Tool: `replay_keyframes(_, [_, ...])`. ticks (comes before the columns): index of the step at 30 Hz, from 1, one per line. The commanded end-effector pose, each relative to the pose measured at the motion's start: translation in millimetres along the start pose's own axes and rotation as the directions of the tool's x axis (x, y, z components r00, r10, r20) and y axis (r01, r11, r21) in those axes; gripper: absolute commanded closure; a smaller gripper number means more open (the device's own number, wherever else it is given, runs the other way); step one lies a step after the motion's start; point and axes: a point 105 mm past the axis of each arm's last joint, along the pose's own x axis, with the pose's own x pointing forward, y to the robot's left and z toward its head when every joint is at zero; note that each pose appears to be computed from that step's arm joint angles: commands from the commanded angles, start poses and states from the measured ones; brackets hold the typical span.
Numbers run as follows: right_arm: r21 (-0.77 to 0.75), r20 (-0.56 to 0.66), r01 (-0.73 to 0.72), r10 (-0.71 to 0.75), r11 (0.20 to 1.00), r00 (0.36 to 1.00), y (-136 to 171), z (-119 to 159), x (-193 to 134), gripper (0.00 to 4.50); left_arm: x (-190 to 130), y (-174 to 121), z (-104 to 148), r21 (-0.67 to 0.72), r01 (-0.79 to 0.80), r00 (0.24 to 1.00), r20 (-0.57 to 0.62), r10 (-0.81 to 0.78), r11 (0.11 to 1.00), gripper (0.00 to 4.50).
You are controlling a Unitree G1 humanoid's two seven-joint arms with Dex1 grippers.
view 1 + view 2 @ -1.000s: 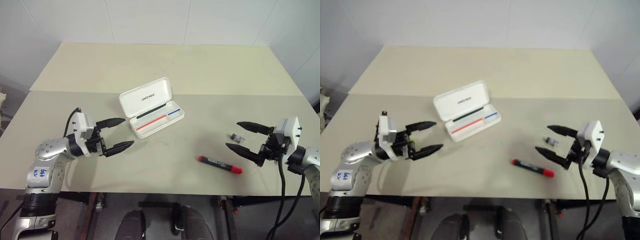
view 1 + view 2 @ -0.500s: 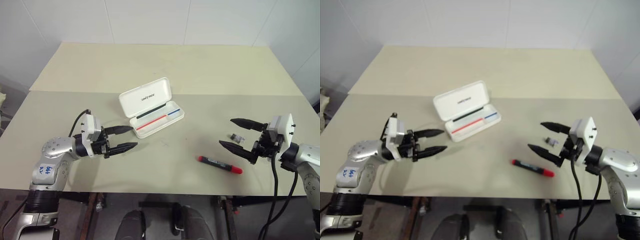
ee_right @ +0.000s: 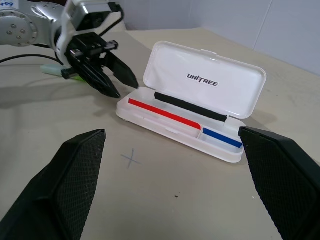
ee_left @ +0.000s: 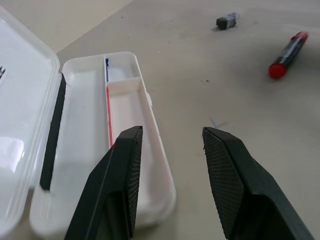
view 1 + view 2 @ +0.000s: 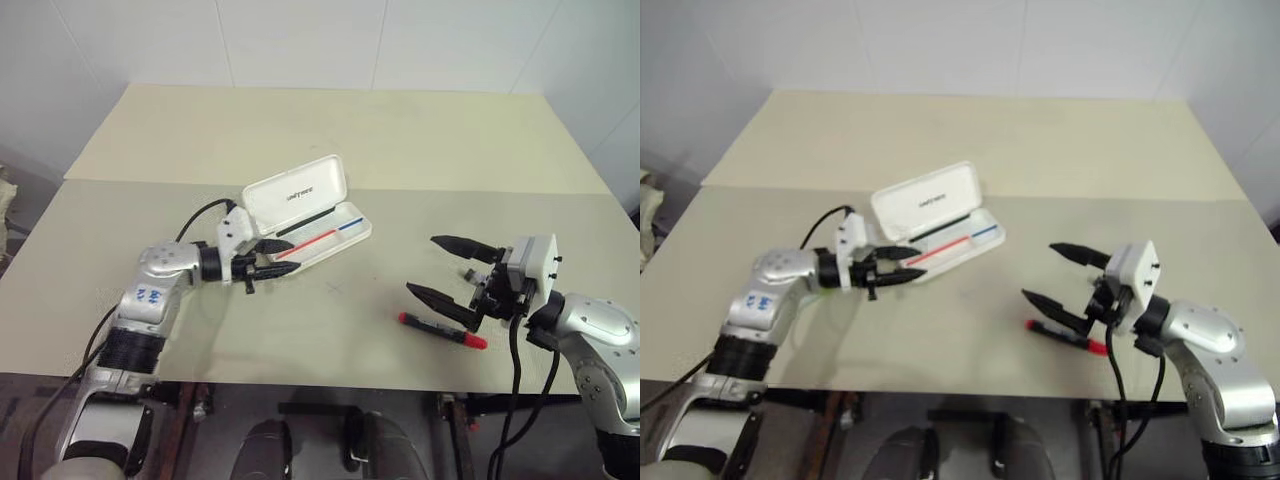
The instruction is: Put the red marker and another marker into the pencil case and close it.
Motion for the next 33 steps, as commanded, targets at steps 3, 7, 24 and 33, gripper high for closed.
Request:
replay_keyframes(3, [-0.033, 0.028, -0.024, 0.025, 0.999, 0.999, 8.8, 13.7, -2.2, 0.0, 15.5, 1.6, 8.3, 0.023, 0.039, 0.999, -0.029, -0.038, 0.999, 2.59])
replay_keyframes(7, [-0.04, 0.022, -0.037, 0.038, 0.998, 0.999, 10.0, 16.2, -4.4, 0.0, 16.6, -2.7, 1.4, 0.018, 0.071, 0.995, -0.078, -0.07, 0.997, 2.59])
replay_keyframes(24, [-0.069, 0.056, -0.019, 0.023, 0.997, 0.998, 11.7, 21.7, -0.8, 0.0, -1.0, 5.5, -30.7, 0.018, 0.016, 0.965, -0.263, -0.011, 1.0, 2.59])
replay_keyframes(33, [-0.09, 0.069, -0.017, 0.023, 0.996, 0.997, 10.3, 26.8, 2.0, 0.0, -1.5, 1.1, -36.7, -0.01, 0.062, 0.938, -0.34, -0.061, 0.998, 2.59])
